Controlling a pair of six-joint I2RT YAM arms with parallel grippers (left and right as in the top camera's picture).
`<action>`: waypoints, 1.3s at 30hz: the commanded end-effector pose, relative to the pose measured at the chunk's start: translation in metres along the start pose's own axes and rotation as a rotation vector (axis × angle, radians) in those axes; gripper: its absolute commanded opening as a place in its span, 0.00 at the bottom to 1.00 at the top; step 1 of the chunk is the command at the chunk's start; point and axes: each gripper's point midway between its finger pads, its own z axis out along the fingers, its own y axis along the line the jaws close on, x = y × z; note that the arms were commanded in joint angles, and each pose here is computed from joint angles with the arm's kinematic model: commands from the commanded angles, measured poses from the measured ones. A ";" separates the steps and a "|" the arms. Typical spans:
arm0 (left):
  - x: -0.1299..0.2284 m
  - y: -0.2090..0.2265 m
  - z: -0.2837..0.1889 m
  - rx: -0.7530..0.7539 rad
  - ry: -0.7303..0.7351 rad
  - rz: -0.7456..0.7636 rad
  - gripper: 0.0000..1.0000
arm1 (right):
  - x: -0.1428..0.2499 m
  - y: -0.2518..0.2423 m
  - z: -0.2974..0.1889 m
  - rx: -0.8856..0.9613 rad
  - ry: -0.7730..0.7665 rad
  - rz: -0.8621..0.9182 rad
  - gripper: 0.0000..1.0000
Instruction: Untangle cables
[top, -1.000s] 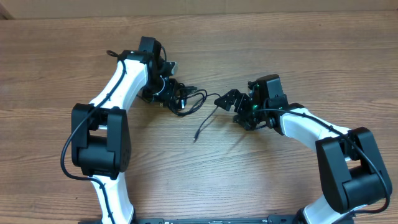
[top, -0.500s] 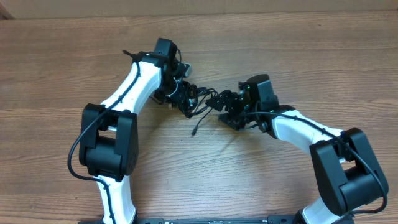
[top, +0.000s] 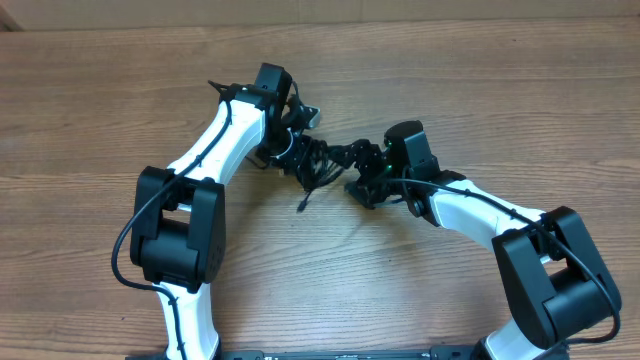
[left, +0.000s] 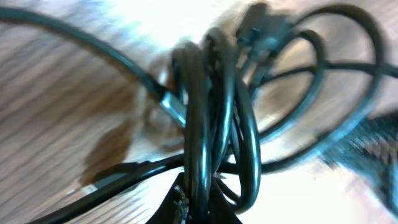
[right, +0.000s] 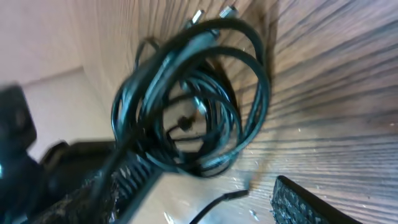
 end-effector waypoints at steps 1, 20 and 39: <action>-0.001 -0.035 -0.004 0.156 -0.027 0.162 0.04 | -0.011 -0.005 0.002 0.010 -0.061 0.081 0.79; -0.001 -0.038 -0.005 0.173 -0.029 0.179 0.04 | -0.038 -0.004 -0.002 0.002 -0.216 0.151 0.55; -0.001 -0.038 -0.005 0.172 -0.029 0.179 0.04 | -0.026 -0.005 0.008 0.030 -0.291 0.097 0.33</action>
